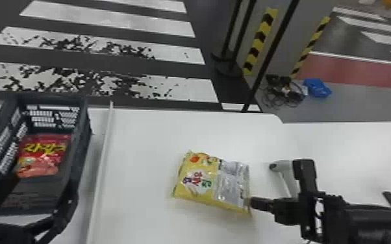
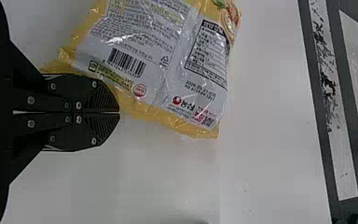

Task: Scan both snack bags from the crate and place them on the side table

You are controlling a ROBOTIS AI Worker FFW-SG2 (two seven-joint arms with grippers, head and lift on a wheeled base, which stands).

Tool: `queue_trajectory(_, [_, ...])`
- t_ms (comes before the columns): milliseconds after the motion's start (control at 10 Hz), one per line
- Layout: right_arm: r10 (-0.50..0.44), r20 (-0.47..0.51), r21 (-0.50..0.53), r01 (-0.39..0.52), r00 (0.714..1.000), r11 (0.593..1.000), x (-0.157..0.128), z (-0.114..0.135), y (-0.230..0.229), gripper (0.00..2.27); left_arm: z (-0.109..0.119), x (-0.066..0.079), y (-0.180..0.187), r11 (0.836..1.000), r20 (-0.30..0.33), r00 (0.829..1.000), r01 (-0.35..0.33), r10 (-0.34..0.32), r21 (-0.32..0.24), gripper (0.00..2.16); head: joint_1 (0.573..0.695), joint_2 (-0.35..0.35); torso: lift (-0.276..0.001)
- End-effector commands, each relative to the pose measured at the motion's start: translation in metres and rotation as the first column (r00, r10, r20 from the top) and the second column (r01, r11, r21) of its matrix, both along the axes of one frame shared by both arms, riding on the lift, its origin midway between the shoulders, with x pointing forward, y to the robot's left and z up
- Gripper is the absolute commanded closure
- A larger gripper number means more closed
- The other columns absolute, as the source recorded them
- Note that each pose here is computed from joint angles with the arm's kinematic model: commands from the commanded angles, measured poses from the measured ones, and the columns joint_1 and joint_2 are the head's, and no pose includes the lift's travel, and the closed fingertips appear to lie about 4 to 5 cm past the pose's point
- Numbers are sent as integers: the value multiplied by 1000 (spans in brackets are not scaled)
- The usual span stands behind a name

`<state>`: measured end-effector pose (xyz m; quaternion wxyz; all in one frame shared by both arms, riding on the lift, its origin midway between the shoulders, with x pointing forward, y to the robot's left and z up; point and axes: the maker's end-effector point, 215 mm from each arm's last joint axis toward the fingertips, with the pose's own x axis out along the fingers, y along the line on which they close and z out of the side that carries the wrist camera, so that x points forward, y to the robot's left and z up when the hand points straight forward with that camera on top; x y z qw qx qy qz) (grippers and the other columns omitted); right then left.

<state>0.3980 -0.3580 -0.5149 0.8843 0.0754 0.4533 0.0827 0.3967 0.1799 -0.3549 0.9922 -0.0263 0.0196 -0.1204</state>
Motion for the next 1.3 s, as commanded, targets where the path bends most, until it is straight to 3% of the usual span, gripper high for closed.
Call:
queue_trajectory(0, [14,-33,28,-13,999,1000,-19,4,17,2260,-1,0,0,1000,-1,1000,-1,1,-1,83,695,-253,-95])
queue_trajectory(500, [69,-97,104,-59,993,993,-61,12,66,2260,-4,0,1,1000,-3,1000,-3,3,-7,83,695,-196,-95])
queue_trajectory(1200, [138,-95,222,-114,986,968,-79,37,111,2260,-7,0,1,1000,-6,1000,-3,3,-6,83,695,-112,-95])
